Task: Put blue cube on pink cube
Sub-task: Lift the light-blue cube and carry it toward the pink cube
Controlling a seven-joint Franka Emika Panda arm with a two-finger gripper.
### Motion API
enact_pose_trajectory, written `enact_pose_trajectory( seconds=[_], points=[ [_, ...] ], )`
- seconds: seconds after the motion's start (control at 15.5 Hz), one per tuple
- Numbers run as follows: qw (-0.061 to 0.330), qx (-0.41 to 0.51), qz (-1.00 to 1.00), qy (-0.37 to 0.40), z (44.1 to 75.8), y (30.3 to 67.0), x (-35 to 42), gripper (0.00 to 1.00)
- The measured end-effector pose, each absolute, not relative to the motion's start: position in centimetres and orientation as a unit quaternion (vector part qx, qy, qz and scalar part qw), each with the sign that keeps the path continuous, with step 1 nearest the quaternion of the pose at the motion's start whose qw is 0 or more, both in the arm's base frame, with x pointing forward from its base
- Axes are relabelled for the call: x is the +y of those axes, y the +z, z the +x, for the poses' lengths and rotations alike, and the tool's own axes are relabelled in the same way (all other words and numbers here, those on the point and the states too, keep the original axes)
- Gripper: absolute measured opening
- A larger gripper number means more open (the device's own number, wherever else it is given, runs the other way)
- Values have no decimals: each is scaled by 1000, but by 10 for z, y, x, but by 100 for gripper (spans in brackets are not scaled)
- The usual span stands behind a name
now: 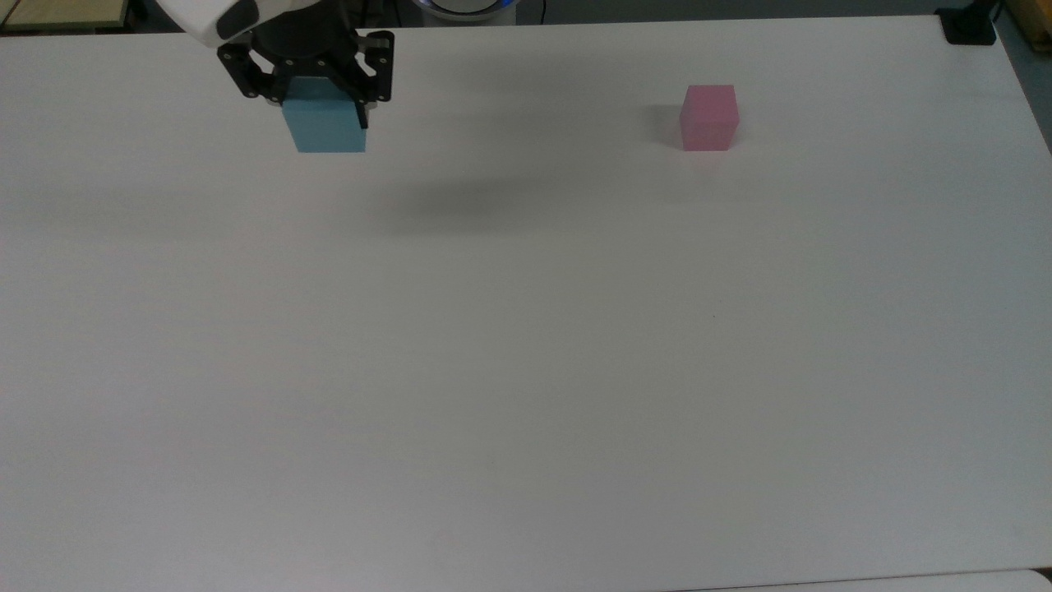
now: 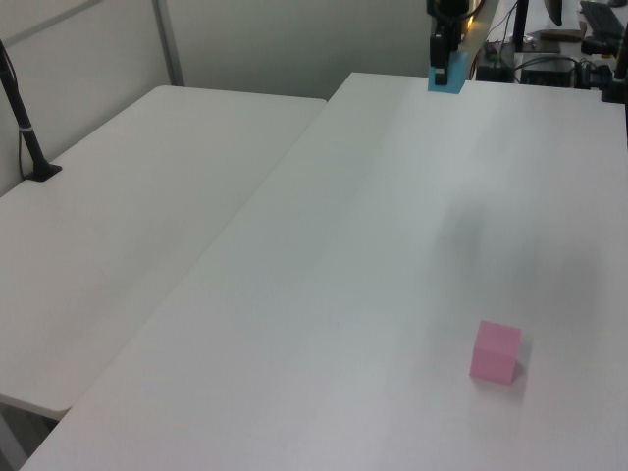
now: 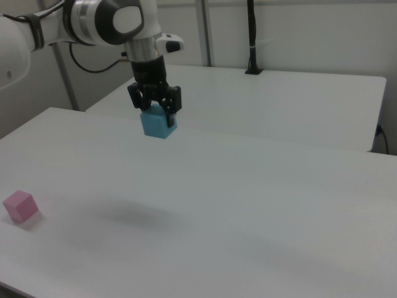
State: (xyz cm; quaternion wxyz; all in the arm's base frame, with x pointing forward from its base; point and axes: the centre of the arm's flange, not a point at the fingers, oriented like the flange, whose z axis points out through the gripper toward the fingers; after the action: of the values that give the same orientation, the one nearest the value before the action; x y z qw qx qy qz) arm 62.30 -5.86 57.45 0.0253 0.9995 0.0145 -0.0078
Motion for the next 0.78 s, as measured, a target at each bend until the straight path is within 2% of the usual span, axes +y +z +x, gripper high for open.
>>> enact_pose_trajectory(
  seconds=[0.39, 0.78],
  points=[
    [25, 14, 1000, 4, 627, 573, 55, 64],
    [23, 14, 1000, 9, 603, 573, 179, 64]
  ],
)
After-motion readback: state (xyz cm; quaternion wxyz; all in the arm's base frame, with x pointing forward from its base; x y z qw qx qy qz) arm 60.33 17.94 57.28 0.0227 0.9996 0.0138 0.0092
